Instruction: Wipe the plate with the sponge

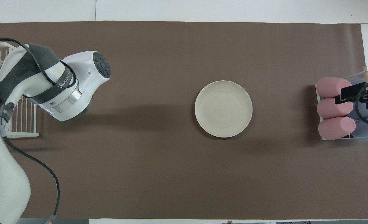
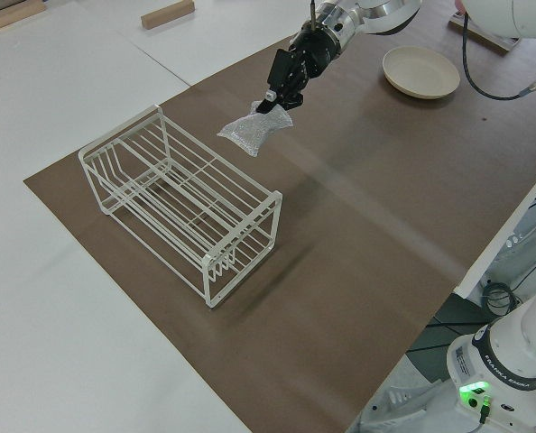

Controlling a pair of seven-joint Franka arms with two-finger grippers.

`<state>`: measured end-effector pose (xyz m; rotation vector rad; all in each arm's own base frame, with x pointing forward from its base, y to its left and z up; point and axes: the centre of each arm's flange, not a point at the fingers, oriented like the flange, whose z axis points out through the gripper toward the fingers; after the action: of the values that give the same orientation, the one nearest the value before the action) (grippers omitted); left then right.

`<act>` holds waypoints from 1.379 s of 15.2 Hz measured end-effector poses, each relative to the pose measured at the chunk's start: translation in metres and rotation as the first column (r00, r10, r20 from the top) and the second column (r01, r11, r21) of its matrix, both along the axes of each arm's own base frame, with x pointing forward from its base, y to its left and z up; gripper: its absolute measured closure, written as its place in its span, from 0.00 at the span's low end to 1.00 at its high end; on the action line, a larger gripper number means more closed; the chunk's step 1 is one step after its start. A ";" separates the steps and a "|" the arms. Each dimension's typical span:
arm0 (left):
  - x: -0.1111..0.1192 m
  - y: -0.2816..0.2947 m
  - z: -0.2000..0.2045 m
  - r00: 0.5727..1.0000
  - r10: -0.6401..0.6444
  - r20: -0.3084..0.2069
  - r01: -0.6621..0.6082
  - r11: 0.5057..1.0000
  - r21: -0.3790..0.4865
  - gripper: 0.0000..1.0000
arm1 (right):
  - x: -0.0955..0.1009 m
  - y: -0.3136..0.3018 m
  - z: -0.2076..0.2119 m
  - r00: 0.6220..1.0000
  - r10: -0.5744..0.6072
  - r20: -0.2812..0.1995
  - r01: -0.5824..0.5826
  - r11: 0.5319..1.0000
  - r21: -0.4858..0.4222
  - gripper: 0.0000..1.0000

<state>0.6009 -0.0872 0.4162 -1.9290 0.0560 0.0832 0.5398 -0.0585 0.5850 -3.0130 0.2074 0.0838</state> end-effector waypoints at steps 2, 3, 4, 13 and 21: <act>0.009 0.016 -0.010 0.999 0.007 0.033 -0.006 1.000 -0.021 0.93 | 0.001 0.009 0.010 0.999 0.025 0.022 -0.025 1.000 -0.003 0.00; 0.012 0.020 -0.015 0.999 0.010 0.045 -0.008 1.000 -0.027 0.93 | 0.002 0.015 0.016 0.999 0.036 0.034 -0.036 0.999 -0.005 0.00; 0.015 0.023 -0.020 0.998 0.012 0.066 -0.009 0.999 -0.037 0.93 | 0.002 0.021 0.021 0.998 0.046 0.044 -0.046 0.999 -0.007 0.00; 0.021 0.037 -0.033 0.987 0.044 0.152 -0.032 0.996 -0.081 0.93 | -0.003 0.030 0.027 0.999 0.052 0.006 -0.052 0.999 -0.003 0.00; 0.021 0.037 -0.033 0.987 0.045 0.154 -0.033 0.996 -0.082 0.51 | -0.015 0.077 0.074 0.989 0.147 -0.016 -0.148 0.977 -0.151 0.00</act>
<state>0.6216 -0.0501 0.3829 -2.0099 -0.0840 -0.0445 0.5246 0.0189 0.6589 -3.1769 -0.0112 0.0931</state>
